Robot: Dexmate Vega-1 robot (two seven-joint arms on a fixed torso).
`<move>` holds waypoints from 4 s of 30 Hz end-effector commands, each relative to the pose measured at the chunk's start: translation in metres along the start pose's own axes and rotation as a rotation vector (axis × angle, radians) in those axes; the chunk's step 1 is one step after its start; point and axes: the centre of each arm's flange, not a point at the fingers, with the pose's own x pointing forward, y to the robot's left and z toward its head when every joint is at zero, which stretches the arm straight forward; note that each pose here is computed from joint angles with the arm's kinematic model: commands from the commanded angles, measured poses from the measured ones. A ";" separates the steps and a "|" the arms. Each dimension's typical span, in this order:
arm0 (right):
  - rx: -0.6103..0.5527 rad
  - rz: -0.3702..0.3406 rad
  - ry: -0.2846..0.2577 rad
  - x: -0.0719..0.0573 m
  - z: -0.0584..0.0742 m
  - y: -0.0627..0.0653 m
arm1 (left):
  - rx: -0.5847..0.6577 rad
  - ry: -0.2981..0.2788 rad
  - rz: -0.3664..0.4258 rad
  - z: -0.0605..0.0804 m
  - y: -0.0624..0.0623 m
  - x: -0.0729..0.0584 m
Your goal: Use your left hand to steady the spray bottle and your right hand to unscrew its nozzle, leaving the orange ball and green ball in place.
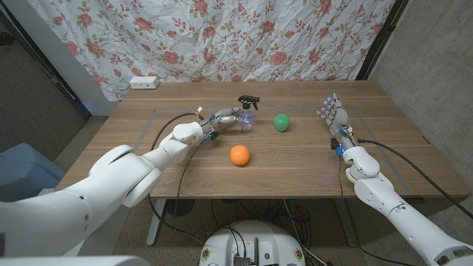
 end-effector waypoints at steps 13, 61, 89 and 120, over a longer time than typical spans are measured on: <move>0.001 -0.017 0.003 -0.003 -0.001 0.001 | -0.041 0.082 0.031 -0.003 -0.007 0.020; -0.134 0.119 -0.014 0.030 0.037 0.017 | 0.001 -0.124 0.132 0.021 0.001 -0.026; -0.388 0.256 -0.045 0.032 0.089 0.028 | -0.012 -0.088 0.076 0.040 -0.023 -0.032; -0.797 0.416 -0.039 0.014 0.152 0.053 | 0.063 -0.068 0.089 0.065 -0.031 -0.058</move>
